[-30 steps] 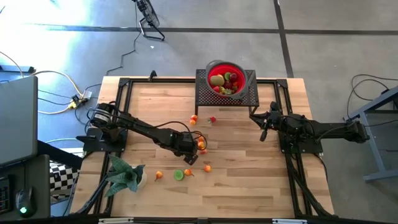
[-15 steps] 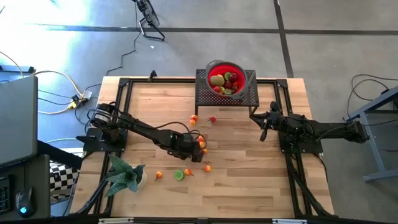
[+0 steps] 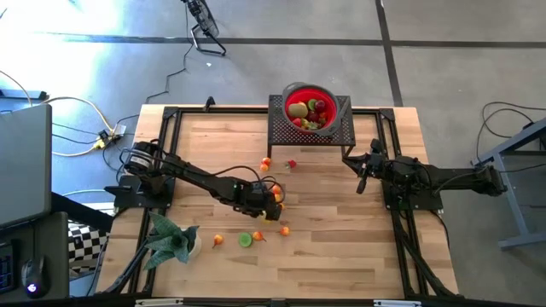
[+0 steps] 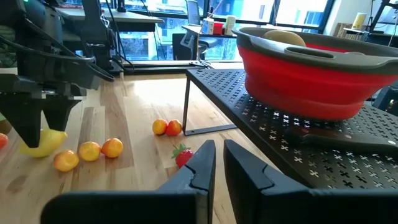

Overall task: Pick & Place Fruit
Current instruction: Put the lemon into the strainer on the shelf

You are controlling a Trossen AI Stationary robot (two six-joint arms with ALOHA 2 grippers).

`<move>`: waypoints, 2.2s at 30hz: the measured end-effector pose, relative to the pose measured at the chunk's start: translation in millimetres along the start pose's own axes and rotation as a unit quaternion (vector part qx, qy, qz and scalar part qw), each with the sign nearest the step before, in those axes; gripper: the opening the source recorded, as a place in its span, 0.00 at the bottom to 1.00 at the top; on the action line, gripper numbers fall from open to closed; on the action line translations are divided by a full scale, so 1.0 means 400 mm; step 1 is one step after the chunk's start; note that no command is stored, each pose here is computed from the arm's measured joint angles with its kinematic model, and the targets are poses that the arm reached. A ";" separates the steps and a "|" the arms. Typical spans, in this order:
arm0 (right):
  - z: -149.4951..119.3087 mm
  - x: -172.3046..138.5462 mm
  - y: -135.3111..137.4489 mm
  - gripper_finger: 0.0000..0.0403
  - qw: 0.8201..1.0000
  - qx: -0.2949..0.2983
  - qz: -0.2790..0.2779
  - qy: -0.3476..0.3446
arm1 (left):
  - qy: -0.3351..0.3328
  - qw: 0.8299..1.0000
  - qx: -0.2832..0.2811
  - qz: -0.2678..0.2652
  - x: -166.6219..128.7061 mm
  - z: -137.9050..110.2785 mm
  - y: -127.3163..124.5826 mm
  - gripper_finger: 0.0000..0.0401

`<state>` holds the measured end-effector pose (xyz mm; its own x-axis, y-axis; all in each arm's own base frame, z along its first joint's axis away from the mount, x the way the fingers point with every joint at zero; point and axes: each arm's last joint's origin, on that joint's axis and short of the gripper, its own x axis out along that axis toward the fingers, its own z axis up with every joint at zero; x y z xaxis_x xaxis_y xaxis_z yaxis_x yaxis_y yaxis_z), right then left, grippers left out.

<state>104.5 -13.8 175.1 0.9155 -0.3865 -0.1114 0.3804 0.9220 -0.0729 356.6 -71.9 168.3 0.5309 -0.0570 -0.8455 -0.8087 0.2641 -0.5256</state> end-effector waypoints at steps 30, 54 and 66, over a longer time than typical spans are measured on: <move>0.000 0.000 0.000 0.07 1.000 0.000 0.000 0.000 | -0.034 0.999 -0.008 0.040 -0.002 0.004 0.018 0.70; 0.000 0.000 0.000 0.07 1.000 0.000 0.000 0.000 | -0.031 0.998 -0.009 0.053 -0.003 0.003 0.025 0.70; 0.000 0.000 0.000 0.07 1.000 0.000 0.000 0.000 | -0.033 0.998 -0.009 0.051 -0.003 0.003 0.024 0.58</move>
<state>104.5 -13.8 175.0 0.9154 -0.3865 -0.1121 0.3803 0.9219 -0.0735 348.6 -68.1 164.4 0.4600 0.0336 -0.8873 -0.8638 0.2481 -0.4384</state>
